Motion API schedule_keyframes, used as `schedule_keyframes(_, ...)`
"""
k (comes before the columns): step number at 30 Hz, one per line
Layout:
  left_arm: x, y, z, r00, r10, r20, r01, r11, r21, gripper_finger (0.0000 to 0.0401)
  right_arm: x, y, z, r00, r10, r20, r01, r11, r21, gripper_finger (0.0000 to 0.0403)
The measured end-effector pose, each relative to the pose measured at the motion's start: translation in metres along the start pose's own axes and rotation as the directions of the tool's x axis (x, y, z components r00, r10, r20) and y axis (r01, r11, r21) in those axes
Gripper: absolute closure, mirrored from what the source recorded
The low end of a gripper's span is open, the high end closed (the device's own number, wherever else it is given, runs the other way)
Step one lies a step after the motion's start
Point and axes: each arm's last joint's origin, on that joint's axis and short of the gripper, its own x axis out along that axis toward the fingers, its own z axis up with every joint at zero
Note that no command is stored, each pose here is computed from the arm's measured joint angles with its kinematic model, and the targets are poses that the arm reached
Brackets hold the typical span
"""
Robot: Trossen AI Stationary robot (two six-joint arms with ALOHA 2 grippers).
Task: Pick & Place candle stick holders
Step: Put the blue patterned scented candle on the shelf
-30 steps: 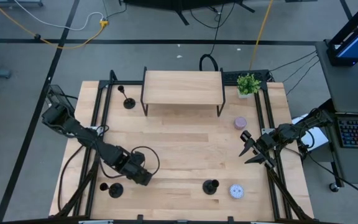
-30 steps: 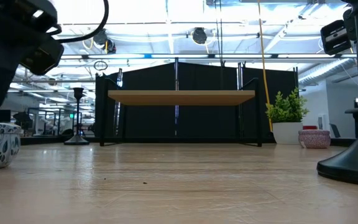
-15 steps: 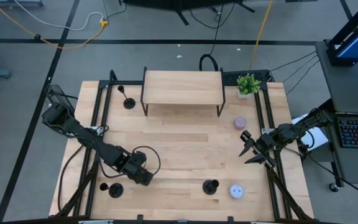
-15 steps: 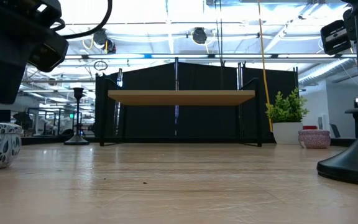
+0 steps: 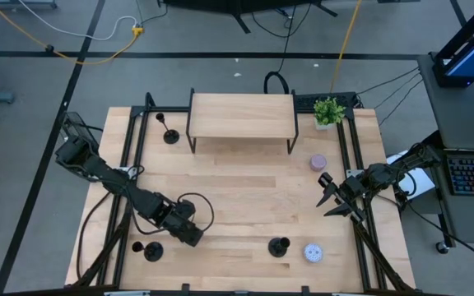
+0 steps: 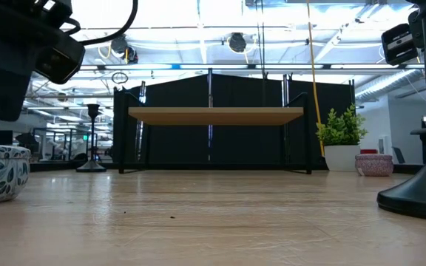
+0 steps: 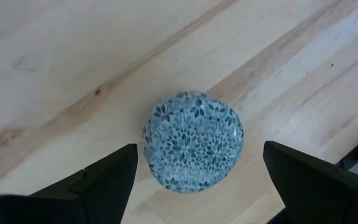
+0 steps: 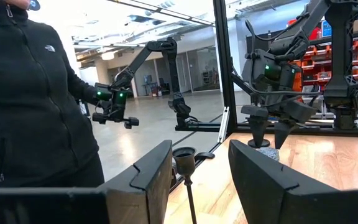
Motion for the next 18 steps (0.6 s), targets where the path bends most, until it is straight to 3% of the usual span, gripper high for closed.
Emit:
schedule_keyframes(11, 0.0, 0.0004, -0.0001, 1.0, 0.004, -0.002, -0.004, 1.0, 0.016, 0.0047, 0.0, 0.0, 0.0, 1.0, 0.0, 0.0, 0.0, 1.0, 0.0, 0.0252)
schedule_keyframes(18, 0.0, 0.0007, -0.0001, 1.0, 0.007, -0.003, -0.007, 1.0, 0.011, 0.0007, 0.0, 0.0, 0.0, 1.0, 0.0, 0.0, 0.0, 1.0, 0.0, 0.0252)
